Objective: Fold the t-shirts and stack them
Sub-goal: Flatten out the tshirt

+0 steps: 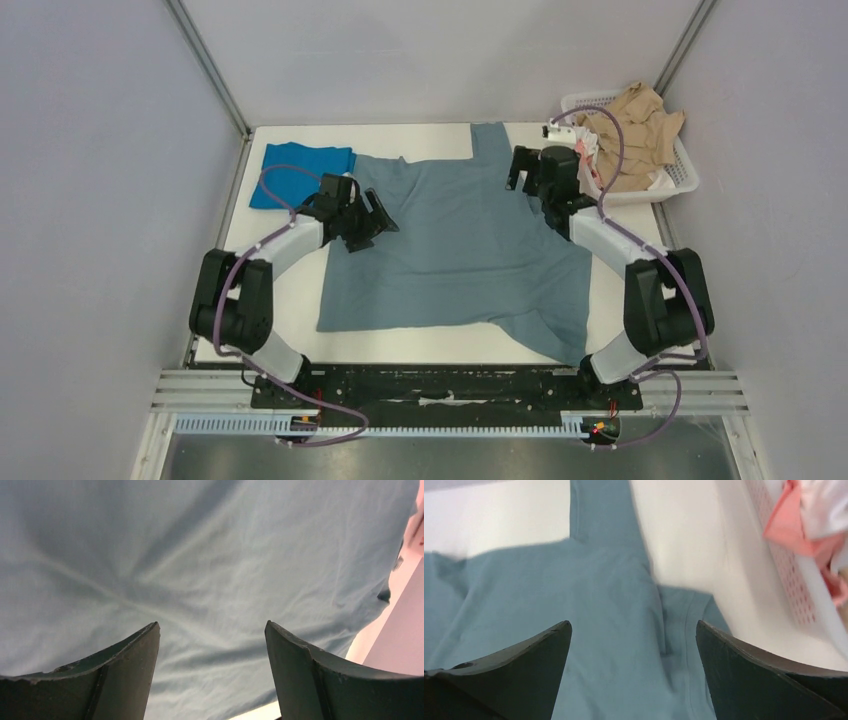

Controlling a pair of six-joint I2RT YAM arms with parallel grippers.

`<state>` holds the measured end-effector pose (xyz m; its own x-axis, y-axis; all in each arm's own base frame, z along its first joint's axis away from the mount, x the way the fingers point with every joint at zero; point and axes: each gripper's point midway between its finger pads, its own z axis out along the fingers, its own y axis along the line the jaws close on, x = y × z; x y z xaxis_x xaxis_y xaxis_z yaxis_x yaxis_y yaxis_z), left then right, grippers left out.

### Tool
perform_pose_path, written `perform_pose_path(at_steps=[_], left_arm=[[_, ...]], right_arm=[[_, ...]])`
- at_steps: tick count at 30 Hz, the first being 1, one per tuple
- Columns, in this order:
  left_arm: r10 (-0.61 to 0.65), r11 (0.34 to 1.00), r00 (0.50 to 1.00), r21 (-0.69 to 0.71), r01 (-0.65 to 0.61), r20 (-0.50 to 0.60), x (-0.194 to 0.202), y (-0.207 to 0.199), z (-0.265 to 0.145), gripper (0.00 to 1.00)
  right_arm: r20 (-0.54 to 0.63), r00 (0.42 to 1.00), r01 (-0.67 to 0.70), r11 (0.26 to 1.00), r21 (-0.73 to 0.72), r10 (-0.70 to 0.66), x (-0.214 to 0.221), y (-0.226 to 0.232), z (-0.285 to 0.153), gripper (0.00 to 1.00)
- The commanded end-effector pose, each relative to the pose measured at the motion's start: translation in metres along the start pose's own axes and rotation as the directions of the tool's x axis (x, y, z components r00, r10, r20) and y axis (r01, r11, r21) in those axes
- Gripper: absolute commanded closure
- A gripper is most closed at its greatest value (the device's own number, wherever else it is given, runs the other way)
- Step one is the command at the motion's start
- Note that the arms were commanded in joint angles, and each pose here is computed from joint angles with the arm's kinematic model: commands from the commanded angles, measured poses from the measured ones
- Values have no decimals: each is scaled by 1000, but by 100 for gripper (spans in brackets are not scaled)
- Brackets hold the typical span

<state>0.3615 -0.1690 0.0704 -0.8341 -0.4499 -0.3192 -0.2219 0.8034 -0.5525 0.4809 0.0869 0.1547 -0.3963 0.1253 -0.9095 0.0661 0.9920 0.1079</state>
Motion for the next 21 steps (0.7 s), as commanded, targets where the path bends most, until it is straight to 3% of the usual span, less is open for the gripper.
perform_pose_path(at_steps=[1,6,9,16,21], left_arm=[[43,998,999,-51,-42,11,28,18,-22,16],[43,994,998,-97,-48,-48,68,44,-22,16],[34,992,997,-123,-43,-74,75,54,-14,16],[-1,990,993,-142,-16,-118,62,53,30,16],[-25,987,992,-162,5,-121,24,47,56,16]], right_arm=[[-171,984,41,999,-34,-46,72,5,-44,2],[-313,947,33,992,-118,-68,147,19,-81,2],[-370,928,17,996,-93,-50,173,12,-82,2],[-454,885,-90,995,47,101,199,-12,-52,2],[-438,886,-135,989,65,150,179,-17,-4,2]])
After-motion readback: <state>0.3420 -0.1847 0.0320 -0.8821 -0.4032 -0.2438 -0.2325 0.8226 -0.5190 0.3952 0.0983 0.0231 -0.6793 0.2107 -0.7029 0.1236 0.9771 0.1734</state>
